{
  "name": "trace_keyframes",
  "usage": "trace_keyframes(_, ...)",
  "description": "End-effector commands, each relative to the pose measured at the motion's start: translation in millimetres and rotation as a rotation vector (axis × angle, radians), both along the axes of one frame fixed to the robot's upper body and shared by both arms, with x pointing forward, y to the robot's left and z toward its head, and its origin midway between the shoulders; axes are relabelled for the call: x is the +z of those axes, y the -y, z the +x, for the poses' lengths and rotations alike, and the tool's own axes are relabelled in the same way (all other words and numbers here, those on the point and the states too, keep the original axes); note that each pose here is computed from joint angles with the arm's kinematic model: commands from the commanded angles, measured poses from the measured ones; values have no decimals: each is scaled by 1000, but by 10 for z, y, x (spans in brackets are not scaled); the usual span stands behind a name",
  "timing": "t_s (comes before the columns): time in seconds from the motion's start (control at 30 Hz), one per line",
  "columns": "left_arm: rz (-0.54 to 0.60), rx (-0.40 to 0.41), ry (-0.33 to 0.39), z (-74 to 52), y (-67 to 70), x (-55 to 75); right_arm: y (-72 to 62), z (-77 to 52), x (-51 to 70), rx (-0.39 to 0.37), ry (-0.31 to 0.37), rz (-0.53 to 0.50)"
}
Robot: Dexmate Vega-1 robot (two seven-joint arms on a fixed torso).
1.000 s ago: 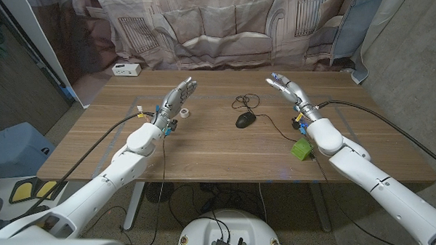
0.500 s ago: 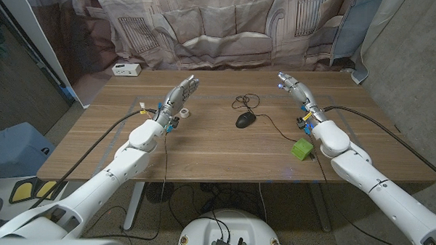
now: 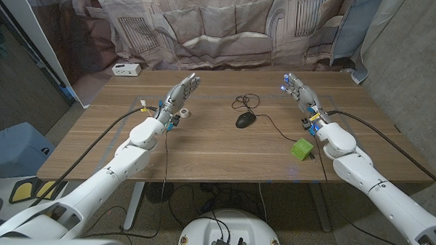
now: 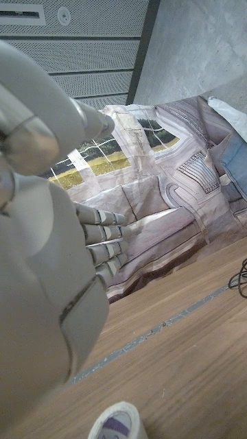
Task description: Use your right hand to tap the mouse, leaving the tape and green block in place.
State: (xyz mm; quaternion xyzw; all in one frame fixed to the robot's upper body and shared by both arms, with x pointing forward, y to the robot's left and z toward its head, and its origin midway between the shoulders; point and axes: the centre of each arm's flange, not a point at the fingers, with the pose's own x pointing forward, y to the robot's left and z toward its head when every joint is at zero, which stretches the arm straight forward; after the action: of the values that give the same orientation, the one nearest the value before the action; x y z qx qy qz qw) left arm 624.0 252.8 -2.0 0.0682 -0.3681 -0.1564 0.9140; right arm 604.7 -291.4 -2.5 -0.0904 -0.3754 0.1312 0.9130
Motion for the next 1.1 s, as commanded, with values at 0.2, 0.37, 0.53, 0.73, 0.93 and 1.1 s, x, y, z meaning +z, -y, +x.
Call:
trace_keyframes(0.2, -14, -12, -10, -79, -78, 37, 191, 159, -175, 134, -74, 92)
trace_keyframes(0.37, -13, -7, -20, -74, -78, 51, 234, 135, -218, 109, -83, 85)
trace_keyframes(0.53, -30, 0, -19, -76, -46, 10, 273, 159, -263, 121, -93, 85)
trace_keyframes(0.73, -29, -5, -17, -54, -8, 2, 290, 162, -259, 120, -83, 83)
trace_keyframes(0.93, -15, -14, -14, -20, 4, 25, 271, 156, -281, 116, -83, 93)
trace_keyframes(1.1, -11, -18, -9, -4, -26, 36, 247, 137, -304, 100, -90, 100)
